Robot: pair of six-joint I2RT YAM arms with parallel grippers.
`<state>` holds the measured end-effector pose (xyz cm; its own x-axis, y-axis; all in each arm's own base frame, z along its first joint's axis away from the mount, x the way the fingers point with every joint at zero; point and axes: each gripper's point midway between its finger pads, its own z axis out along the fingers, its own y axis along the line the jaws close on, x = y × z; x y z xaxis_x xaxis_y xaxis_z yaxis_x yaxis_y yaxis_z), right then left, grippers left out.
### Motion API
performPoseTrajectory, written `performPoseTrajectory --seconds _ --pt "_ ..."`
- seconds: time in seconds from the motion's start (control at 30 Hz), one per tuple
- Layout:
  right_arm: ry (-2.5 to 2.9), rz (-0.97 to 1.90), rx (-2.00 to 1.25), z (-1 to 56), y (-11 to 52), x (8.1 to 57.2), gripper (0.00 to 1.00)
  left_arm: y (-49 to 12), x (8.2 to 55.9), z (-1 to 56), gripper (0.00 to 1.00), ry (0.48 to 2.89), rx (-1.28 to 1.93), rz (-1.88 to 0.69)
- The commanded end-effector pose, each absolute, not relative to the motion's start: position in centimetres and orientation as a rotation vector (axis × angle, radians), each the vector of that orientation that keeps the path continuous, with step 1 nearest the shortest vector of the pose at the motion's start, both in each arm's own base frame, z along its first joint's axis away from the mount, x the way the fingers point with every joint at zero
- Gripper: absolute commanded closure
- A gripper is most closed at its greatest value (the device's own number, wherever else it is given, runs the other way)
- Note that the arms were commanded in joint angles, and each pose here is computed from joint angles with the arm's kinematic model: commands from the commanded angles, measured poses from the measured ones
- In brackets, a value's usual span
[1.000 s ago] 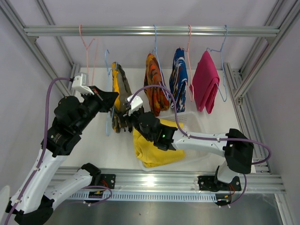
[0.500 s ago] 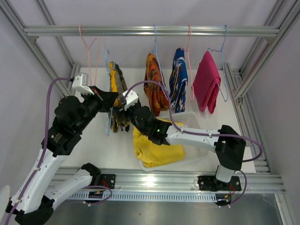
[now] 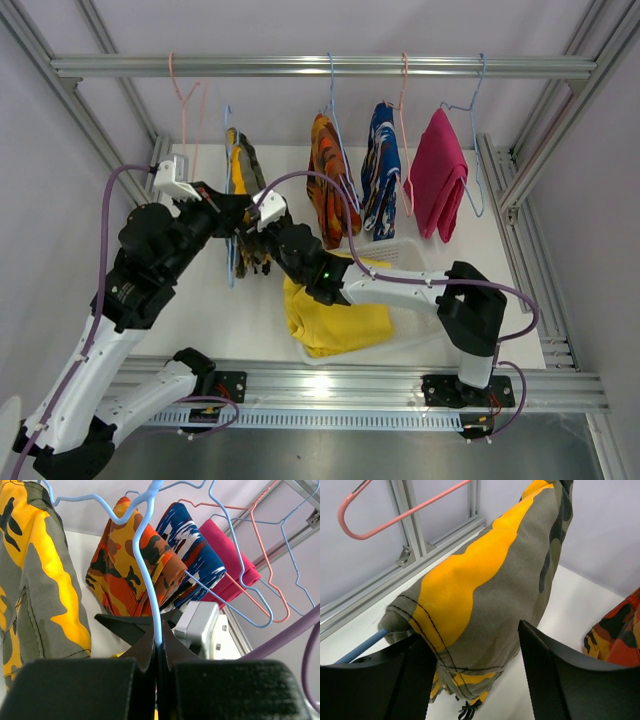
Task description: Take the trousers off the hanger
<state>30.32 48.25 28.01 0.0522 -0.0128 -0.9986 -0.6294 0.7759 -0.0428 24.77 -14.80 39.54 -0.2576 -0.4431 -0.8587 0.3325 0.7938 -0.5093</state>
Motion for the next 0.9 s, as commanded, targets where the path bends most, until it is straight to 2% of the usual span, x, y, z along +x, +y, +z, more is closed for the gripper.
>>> performPoseTrajectory --seconds 0.0,0.13,0.23,0.63,0.7,0.8,0.87 --pt "1.373 0.497 -0.442 30.6 47.7 32.2 0.34 -14.2 24.1 46.3 1.00 1.432 -0.080 -0.796" --pt "1.346 0.537 -0.444 29.9 47.6 31.5 0.42 -14.0 24.2 46.3 1.00 1.434 -0.094 -0.796" --pt "1.344 0.514 -0.432 29.5 47.5 31.8 0.43 -14.1 24.1 46.2 1.00 1.444 -0.095 -0.809" --pt "1.323 0.405 -0.388 28.4 48.5 34.1 0.41 -14.6 24.1 45.8 0.99 1.464 -0.094 -0.839" --pt "1.323 0.397 -0.391 28.2 48.6 34.2 0.47 -14.7 24.0 46.0 1.00 1.461 -0.089 -0.842" --pt "1.320 0.403 -0.394 28.4 48.7 34.1 0.69 -14.6 24.1 45.8 1.00 1.464 -0.092 -0.837" --pt "1.319 0.408 -0.395 28.8 48.5 33.9 0.76 -14.7 24.2 45.8 0.99 1.465 -0.092 -0.836"
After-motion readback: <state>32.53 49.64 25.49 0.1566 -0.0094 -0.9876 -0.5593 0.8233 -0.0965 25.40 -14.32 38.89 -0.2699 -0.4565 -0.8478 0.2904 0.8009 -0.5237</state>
